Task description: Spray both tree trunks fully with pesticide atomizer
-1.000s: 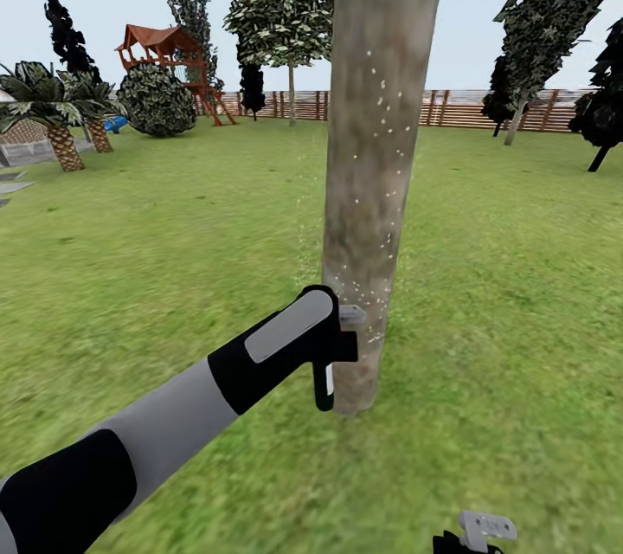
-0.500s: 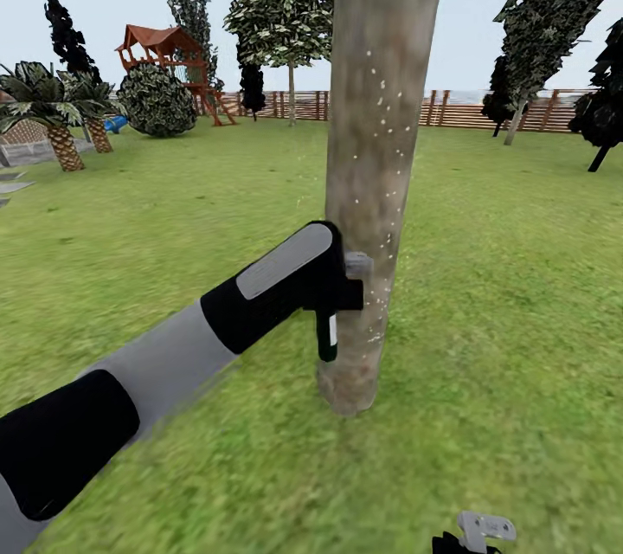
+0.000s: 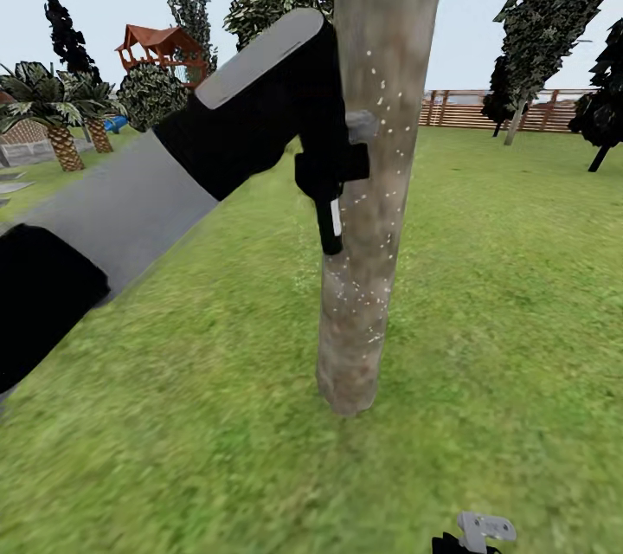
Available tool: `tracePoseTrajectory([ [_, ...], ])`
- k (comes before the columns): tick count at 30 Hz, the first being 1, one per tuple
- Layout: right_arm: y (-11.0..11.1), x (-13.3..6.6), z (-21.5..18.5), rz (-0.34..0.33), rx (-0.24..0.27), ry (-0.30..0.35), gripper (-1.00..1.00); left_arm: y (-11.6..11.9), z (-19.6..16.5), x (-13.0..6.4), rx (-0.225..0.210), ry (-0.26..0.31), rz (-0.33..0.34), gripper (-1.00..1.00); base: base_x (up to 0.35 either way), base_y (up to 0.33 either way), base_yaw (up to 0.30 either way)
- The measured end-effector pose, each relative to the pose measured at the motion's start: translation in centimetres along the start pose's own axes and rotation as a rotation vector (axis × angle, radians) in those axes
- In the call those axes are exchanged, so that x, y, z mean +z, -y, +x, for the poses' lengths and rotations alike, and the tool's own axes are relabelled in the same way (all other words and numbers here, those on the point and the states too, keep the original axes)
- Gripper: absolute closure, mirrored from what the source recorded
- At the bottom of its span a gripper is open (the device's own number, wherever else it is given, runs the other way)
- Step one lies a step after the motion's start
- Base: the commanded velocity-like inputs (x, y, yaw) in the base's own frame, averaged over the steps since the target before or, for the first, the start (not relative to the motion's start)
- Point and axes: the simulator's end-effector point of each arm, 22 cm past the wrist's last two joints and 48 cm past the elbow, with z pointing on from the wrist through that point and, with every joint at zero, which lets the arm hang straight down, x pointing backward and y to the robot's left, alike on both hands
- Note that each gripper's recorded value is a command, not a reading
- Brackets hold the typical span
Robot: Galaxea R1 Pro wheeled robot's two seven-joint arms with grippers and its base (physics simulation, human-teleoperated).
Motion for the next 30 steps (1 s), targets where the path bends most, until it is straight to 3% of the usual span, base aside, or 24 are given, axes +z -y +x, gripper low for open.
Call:
tracePoseTrajectory([
  [8, -0.1, 0.0, 0.1, 0.000, 0.001, -0.004, 1.00, -1.5, -7.0, -6.1, -0.066, 0.127, -0.063, 1.00, 0.000, 0.000, 0.000],
  [12, -0.8, 0.0, 0.2, -0.008, 0.015, -0.006, 1.00, -1.3, -7.6, -7.0, -0.070, 0.142, -0.052, 1.00, 0.000, 0.000, 0.000],
  [15, -1.0, 0.0, 0.2, -0.009, 0.018, -0.006, 1.00, 0.4, -7.0, -6.8, -0.045, 0.142, 0.006, 1.00, 0.000, 0.000, 0.000],
  [17, -1.0, 0.0, 0.2, -0.009, 0.019, -0.006, 1.00, 1.1, -4.8, -4.7, -0.024, 0.100, 0.035, 1.00, 0.000, 0.000, 0.000],
  [21, -1.0, 0.0, 0.2, -0.010, 0.019, -0.005, 1.00, 0.9, 4.0, 3.5, -0.015, -0.095, 0.073, 1.00, 0.000, 0.000, 0.000],
  [25, -1.1, 0.0, 0.2, -0.011, 0.020, -0.005, 1.00, 0.8, 9.3, 7.1, -0.014, -0.196, 0.094, 1.00, 0.000, 0.000, 0.000],
  [30, -1.2, 0.0, 0.2, -0.012, 0.020, -0.004, 1.00, -0.2, 14.8, 11.0, -0.015, -0.266, 0.080, 1.00, 0.000, 0.000, 0.000],
])
